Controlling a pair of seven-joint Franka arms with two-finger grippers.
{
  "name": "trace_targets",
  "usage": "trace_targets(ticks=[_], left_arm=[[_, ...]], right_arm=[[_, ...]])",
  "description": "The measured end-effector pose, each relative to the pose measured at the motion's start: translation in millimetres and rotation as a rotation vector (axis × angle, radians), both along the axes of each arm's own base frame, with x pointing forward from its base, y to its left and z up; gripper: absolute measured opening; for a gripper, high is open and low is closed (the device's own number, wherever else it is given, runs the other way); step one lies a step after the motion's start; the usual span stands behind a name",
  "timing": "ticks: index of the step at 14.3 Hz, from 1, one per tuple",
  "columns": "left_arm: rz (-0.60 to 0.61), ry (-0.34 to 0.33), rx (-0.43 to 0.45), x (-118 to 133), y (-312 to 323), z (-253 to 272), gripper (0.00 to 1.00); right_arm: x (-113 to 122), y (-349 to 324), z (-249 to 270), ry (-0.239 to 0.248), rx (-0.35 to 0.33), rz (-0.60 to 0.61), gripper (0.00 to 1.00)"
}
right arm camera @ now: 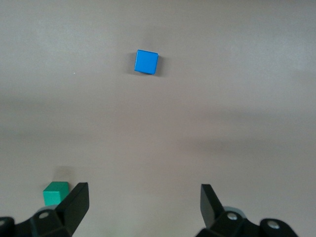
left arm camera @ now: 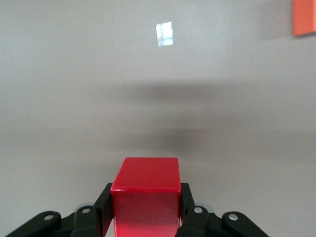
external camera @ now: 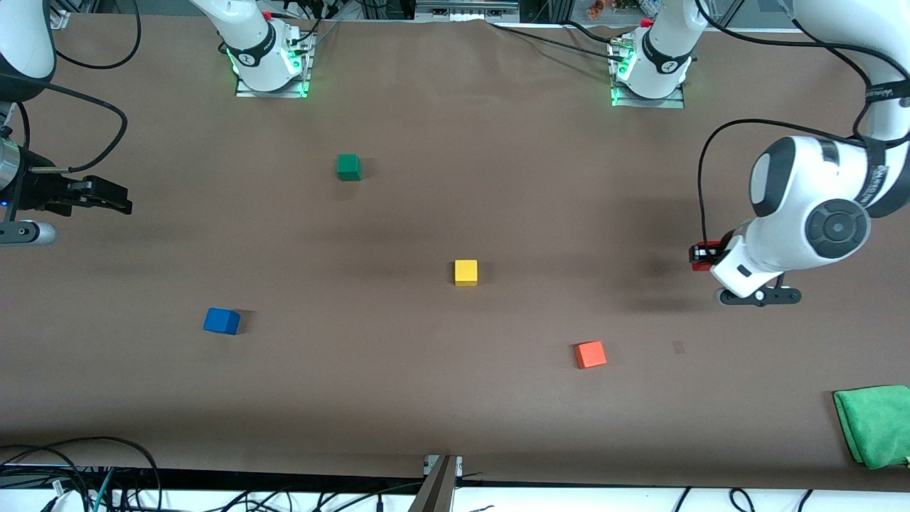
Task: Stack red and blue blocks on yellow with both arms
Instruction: 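Carry the red cube with the left gripper over the yellow cube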
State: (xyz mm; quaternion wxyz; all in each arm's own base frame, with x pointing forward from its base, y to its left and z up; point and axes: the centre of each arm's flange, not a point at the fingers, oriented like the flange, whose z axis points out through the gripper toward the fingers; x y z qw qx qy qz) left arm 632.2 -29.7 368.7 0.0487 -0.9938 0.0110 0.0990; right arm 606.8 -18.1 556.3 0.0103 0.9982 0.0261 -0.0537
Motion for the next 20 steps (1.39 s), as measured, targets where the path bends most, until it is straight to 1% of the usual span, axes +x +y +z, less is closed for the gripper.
trace_targets(ticks=[2,5,6,8,9,10,12,16,20], left_arm=[[-0.044,-0.016,-0.010,15.7,12.7,2.4,0.56],[-0.075,-0.050,-0.020,48.6,15.9,-4.0,0.56],[-0.079,-0.060,-0.021,55.9,14.9,-5.1,0.56],[-0.064,-0.073,-0.021,62.0,6.0,-4.4,0.56],[-0.024,-0.082,-0.016,62.1,-6.6,-3.1,0.56],[0.020,-0.090,-0.009,60.8,-29.0,-2.4,0.56],[0.103,-0.101,0.013,51.0,-99.3,-5.9,0.56],[0.227,-0.108,0.060,13.7,-220.6,-22.1,0.56],[0.337,-0.130,0.095,-22.7,-296.6,-30.5,0.56]], right_arm=[[0.0,-0.1,0.0,0.000,0.000,0.000,1.00],[0.0,-0.1,0.0,0.000,0.000,0.000,1.00],[0.0,-0.1,0.0,0.000,0.000,0.000,1.00],[0.0,-0.1,-0.1,0.000,0.000,0.000,1.00],[0.0,-0.2,0.0,0.000,0.000,0.000,1.00],[0.0,-0.3,0.0,0.000,0.000,-0.001,1.00],[0.0,-0.7,0.0,0.000,0.000,-0.001,1.00],[-0.1,-1.0,-0.1,0.000,0.000,-0.002,1.00],[0.0,-1.4,0.0,-0.001,0.000,-0.002,1.00]])
